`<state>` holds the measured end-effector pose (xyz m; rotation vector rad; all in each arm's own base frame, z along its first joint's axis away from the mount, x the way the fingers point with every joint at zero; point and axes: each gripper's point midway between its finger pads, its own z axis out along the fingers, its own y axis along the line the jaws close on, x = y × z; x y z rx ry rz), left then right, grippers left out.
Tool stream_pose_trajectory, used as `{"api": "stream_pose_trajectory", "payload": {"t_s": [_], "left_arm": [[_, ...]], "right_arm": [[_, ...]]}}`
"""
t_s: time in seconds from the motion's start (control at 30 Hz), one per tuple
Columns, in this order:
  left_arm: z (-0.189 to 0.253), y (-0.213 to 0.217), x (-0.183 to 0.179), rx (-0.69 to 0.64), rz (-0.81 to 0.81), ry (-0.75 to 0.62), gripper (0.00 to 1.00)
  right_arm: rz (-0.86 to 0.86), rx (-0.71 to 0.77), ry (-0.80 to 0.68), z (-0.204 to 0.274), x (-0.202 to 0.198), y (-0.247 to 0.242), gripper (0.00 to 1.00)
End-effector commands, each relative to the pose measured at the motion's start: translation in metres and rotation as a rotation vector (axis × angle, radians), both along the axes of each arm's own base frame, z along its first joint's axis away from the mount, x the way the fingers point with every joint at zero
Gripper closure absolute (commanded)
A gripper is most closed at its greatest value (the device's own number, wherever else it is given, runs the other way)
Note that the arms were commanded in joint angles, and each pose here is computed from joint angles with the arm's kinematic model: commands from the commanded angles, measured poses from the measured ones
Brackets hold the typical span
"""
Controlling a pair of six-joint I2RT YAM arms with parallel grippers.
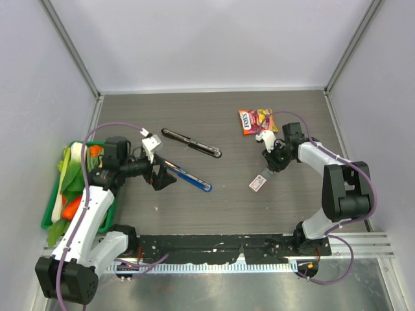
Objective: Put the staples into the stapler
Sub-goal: Pick up the staple from the staple box.
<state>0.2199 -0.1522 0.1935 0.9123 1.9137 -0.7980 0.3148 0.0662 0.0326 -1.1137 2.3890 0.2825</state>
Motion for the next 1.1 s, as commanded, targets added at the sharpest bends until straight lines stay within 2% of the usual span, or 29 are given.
{"api": "stream_pose_trajectory", "payload": {"t_s": [0.0, 0.43, 0.87, 1.07], "left_arm": [[0.0052, -0.0025, 0.0018, -0.026, -0.015, -0.026, 0.0], [0.0045, -0.002, 0.0015, -0.03, -0.016, -0.026, 0.0], [0.0046, -0.0016, 0.0023, -0.035, -0.013, -0.022, 0.0], [0.0034, -0.0016, 0.0023, -0.034, -0.013, -0.017, 0.0]], "right_arm": [[-0.02, 0.001, -0.031, 0.0034, 0.01, -0.0024, 0.72], [-0.024, -0.022, -0.007, -0.0047, 0.009, -0.0061, 0.73], [-0.014, -0.018, -0.006, -0.0036, 0.0079, -0.0051, 0.88], [-0.013, -0.01, -0.019, 0.0008, 0.0092, -0.0038, 0.89]]}}
